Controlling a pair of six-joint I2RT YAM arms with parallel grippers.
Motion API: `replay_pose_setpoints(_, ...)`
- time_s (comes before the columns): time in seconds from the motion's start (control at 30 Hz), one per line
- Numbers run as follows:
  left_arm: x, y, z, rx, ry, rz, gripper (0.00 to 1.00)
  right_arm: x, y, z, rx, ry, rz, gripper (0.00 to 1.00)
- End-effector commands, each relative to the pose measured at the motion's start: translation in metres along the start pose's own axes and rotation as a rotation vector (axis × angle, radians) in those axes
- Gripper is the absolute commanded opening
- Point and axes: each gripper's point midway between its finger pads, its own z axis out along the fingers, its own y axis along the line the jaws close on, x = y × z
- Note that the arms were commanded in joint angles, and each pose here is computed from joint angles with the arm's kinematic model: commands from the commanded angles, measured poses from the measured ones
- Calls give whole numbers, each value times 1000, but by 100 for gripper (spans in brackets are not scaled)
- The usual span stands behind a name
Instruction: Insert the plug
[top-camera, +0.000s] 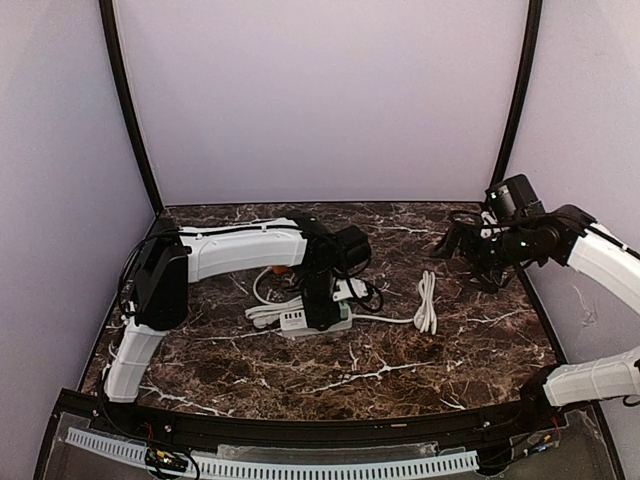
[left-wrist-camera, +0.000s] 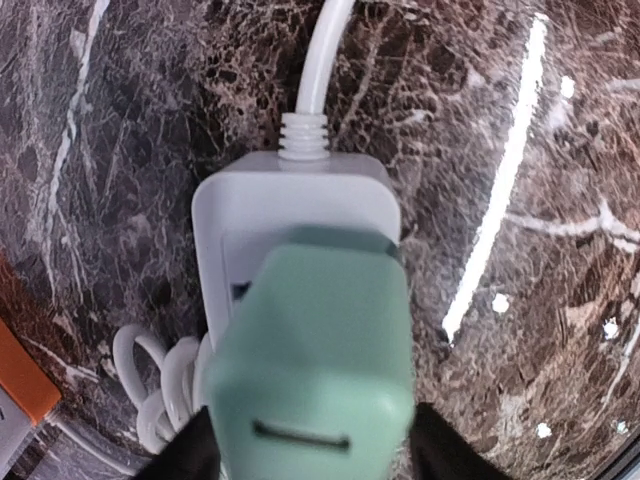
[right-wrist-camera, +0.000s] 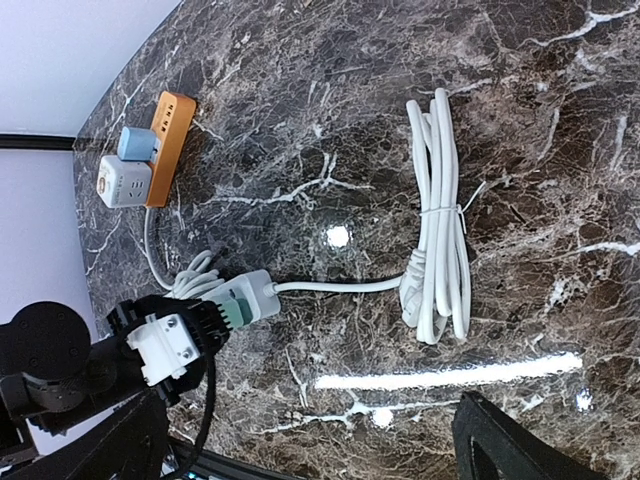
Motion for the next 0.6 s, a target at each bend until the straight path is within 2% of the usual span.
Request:
replay_pose_setpoints(0.0,-14,8,6,6,-63,-45,91,-11,13,-8,-37,-36,-27,99)
replay_pose_setpoints(0.03,-16,8,2,4,-77,-49,97,-12,14,-8,-37,-37,-30,99)
replay_pose_setpoints(0.07,-18,10,-6,-2,-93,-55,98,-13,14,-9,-36,-41,-33,99)
replay_pose_setpoints(0.57,-10,27,-108,-99,-266,-128,99,-25,18,-25,-18,-104,-86,99)
